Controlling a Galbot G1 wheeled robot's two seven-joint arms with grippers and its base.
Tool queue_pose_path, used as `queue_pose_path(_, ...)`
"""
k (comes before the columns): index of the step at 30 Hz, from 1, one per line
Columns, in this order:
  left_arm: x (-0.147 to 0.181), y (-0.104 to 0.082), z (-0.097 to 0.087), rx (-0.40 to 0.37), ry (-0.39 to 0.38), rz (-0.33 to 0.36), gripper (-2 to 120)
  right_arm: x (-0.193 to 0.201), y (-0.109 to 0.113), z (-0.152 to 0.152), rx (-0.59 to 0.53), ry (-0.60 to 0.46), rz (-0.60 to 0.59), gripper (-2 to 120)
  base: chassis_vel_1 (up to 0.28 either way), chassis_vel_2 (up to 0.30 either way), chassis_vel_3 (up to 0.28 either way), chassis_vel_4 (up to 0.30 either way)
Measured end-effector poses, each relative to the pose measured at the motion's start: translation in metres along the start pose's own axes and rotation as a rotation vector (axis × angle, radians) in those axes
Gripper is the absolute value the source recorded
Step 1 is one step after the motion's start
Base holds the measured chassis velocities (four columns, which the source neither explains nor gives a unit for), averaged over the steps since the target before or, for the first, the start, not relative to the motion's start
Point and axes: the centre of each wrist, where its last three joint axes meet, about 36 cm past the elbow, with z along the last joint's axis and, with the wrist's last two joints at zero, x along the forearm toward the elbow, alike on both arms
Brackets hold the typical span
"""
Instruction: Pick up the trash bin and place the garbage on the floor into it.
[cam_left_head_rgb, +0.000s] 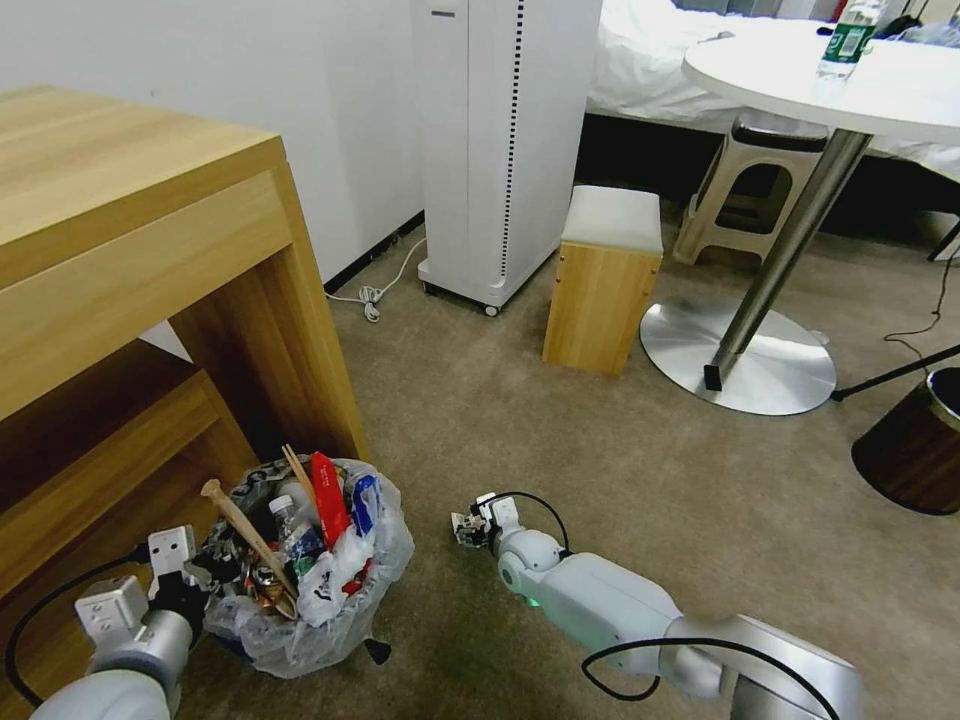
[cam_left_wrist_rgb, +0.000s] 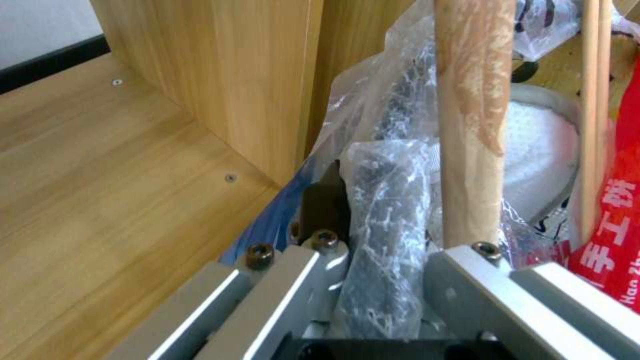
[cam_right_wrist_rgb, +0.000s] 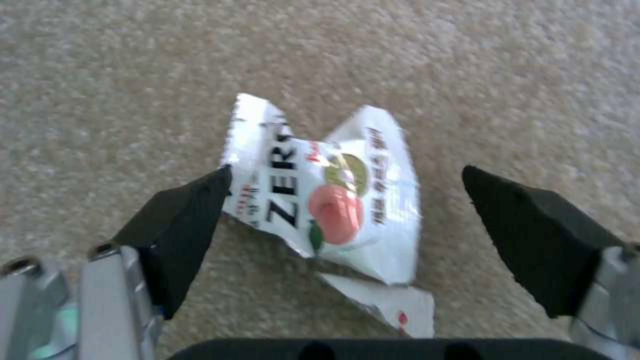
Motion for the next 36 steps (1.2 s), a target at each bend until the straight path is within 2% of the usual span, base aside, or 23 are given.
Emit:
queue_pose_path(3,-0.001,-0.001,-0.001,0.002,-0.007,0.001,1,0.000,0.008,0.004,0.028,-0.009,-0.014,71,0.000,0.000,0.000,0.000)
queue_pose_path(4,-0.001,-0.001,-0.001,0.002,-0.007,0.001,1,0.000,0.008,0.004,0.028,-0.009,-0.014,71,0.000,0.000,0.000,0.000)
queue_pose_path(7,-0.001,-0.002,-0.001,0.004,-0.010,0.005,1,0.002,0.009,0.009,0.045,-0.012,-0.021,58,0.000,0.000,0.000,0.000)
queue_pose_path(8,-0.001,-0.002,-0.001,0.004,-0.010,0.005,1,0.002,0.009,0.009,0.045,-0.012,-0.021,58,0.000,0.000,0.000,0.000)
queue_pose_path(12,-0.002,-0.003,0.000,0.009,-0.013,0.008,1,0.004,0.005,0.017,0.062,-0.022,-0.022,39,0.000,0.000,0.000,0.000)
queue_pose_path(16,-0.003,-0.002,0.000,0.010,-0.012,0.007,1,0.004,0.002,0.020,0.067,-0.030,-0.023,31,0.000,0.000,0.000,0.000)
queue_pose_path(19,-0.006,-0.001,0.003,0.010,-0.008,0.003,1,0.005,-0.002,0.024,0.066,-0.047,-0.024,14,0.000,0.000,0.000,0.000)
queue_pose_path(20,-0.006,-0.001,0.003,0.010,-0.008,0.003,1,0.005,-0.002,0.024,0.066,-0.047,-0.024,14,0.000,0.000,0.000,0.000)
queue_pose_path(23,-0.009,0.002,0.006,0.009,-0.001,-0.007,1,0.012,-0.005,0.022,0.050,-0.100,-0.054,0,0.000,0.000,0.000,0.000)
queue_pose_path(28,-0.013,0.006,0.008,0.003,0.004,-0.015,1,0.031,-0.007,0.009,-0.004,-0.182,-0.107,0,0.000,0.000,0.000,0.000)
queue_pose_path(30,-0.015,0.008,0.009,0.002,0.007,-0.021,1,0.053,-0.013,-0.002,-0.050,-0.257,-0.148,0,0.000,0.000,0.000,0.000)
queue_pose_path(32,-0.017,0.009,0.011,0.000,0.010,-0.027,1,0.077,-0.029,-0.010,-0.062,-0.356,-0.172,0,0.000,0.000,0.000,0.000)
queue_pose_path(33,-0.017,0.009,0.011,0.000,0.010,-0.027,1,0.077,-0.029,-0.010,-0.062,-0.356,-0.172,0,0.000,0.000,0.000,0.000)
queue_pose_path(36,-0.019,0.011,0.014,-0.004,0.016,-0.035,1,0.119,-0.061,-0.021,-0.034,-0.531,-0.226,0,0.000,0.000,0.000,0.000)
